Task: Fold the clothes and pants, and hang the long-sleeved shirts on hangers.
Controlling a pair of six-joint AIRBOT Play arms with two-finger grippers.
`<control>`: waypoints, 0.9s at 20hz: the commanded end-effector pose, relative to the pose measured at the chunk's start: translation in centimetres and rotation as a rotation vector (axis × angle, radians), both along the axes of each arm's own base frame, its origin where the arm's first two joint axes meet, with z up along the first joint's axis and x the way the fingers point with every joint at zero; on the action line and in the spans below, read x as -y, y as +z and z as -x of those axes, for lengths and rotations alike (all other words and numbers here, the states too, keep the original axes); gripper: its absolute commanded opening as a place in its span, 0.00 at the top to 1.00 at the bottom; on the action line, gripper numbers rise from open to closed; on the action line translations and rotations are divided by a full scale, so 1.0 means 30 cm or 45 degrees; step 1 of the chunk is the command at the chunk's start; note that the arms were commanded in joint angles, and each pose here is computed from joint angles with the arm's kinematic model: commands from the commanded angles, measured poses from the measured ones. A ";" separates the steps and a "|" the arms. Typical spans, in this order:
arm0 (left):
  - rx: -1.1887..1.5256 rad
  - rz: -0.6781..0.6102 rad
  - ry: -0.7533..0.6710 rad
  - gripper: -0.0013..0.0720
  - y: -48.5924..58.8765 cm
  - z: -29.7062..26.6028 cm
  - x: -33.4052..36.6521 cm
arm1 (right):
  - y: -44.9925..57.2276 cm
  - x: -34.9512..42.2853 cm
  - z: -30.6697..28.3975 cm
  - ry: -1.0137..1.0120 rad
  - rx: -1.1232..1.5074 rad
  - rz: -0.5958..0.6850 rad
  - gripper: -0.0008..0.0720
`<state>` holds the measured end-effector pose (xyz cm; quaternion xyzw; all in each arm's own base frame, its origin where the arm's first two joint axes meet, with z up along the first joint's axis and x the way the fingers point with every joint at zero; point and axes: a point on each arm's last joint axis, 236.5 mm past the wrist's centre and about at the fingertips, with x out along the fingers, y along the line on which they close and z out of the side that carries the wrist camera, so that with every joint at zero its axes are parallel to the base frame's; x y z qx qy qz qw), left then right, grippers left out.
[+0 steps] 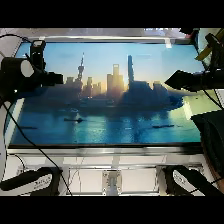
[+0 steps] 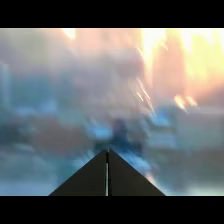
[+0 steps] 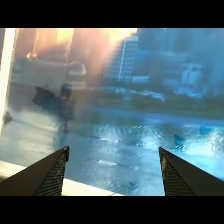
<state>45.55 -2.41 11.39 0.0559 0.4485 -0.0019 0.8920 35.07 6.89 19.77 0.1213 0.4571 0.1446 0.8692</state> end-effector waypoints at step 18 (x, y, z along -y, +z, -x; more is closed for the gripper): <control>0.491 1.290 1.359 0.14 -0.310 -0.211 -1.003 | -0.023 0.048 -0.143 -0.099 0.090 0.016 0.14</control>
